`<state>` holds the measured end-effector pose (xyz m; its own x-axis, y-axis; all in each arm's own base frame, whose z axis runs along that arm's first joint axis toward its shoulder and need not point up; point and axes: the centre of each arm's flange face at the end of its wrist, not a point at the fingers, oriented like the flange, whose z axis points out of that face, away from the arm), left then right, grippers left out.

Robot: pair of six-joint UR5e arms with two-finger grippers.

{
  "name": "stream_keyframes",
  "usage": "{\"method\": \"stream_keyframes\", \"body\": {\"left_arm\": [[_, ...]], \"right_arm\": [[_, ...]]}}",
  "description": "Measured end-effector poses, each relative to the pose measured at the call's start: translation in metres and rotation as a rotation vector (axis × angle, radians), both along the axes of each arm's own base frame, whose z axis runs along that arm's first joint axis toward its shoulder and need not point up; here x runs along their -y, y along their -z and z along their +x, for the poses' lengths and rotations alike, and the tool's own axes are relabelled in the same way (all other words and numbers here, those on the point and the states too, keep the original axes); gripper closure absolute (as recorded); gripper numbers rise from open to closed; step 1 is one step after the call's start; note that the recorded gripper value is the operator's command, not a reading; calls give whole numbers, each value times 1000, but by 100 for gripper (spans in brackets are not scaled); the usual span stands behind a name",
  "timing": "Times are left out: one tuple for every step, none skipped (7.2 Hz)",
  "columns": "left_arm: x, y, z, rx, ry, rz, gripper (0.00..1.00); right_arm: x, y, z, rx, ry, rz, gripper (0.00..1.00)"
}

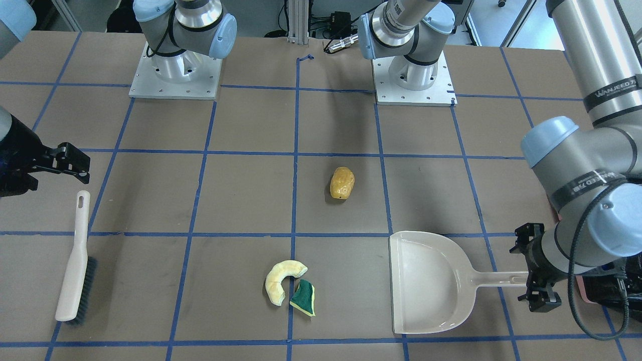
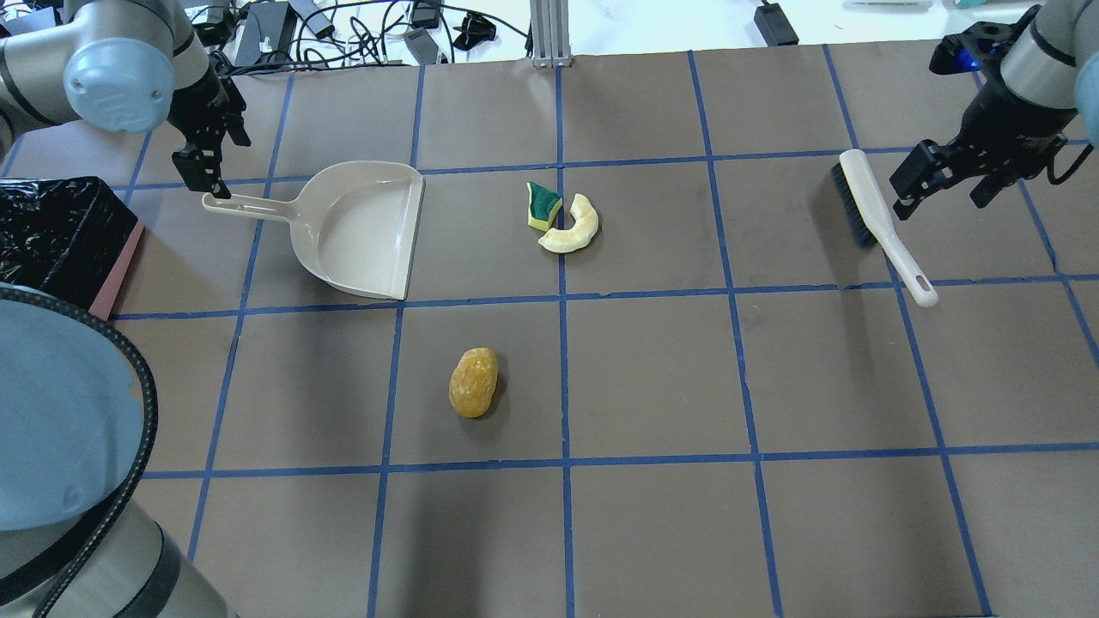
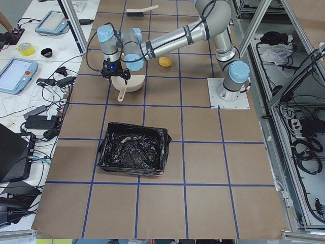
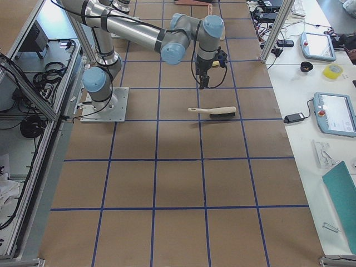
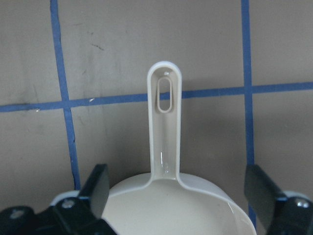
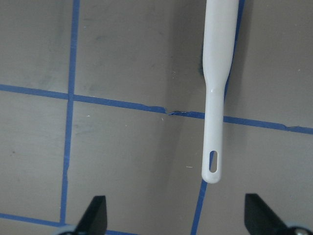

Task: Sweep and dump trash into bin
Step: 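Grasp the dustpan handle with the left gripper while the right gripper grasps the brush handle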

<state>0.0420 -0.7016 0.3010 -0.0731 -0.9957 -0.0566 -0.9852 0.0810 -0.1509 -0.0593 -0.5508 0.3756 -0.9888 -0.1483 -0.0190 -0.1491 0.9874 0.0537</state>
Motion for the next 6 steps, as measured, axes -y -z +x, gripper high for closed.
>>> {"method": "stream_keyframes", "body": {"left_arm": [[2,14,3,17,0,23,0],[4,23,4,21,0,37,0],[4,28,5,16,8,46,0],[3,31,10,3,21,50,0],[3,32,17,-26,32,48,0],[3,35,23,-56,42,47,0]], "right_arm": [[0,13,-3,-6,-4,-2,0],[-1,26,-4,-16,-7,-7,0],[-3,40,-5,-27,-8,-13,0],[-3,56,-5,-33,-6,-20,0],[-3,70,-5,-39,-4,-31,1],[-3,80,-6,-43,-1,-38,4]]}}
